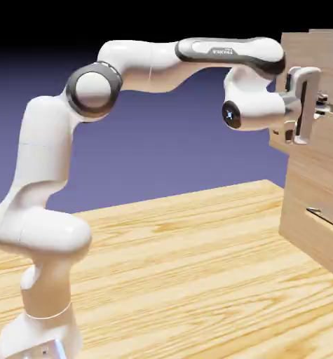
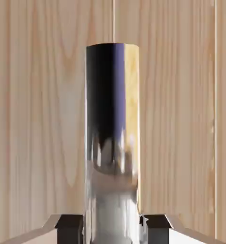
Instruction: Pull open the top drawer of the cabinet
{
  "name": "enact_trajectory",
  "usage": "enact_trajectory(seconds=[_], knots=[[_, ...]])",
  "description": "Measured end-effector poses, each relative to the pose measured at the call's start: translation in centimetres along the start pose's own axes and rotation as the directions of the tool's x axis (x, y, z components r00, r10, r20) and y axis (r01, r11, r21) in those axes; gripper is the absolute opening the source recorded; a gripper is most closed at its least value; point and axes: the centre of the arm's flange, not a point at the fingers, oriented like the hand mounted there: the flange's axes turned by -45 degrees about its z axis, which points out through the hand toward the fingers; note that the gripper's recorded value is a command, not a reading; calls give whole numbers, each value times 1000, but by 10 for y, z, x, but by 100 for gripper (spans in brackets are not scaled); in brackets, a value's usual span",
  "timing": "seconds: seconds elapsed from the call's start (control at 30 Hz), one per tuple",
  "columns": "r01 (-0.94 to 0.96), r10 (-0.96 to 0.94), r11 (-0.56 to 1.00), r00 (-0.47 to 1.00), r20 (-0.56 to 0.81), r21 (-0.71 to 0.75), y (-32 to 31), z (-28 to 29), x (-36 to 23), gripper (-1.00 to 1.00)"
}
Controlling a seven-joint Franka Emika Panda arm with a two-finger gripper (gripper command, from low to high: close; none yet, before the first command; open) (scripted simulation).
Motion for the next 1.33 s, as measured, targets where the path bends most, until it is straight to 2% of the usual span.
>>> enact_trajectory(seconds=[0.2,0.87,1.2,1.33], knots=[[9,-9,1000,1000,3,-2,0,-30,0,-100],[0,0,1000,1000,0,0,0,-63,0,-100],[0,0,1000,1000,0,0,0,-127,0,-100],[0,0,1000,1000,0,1,-1,-137,0,-100]])
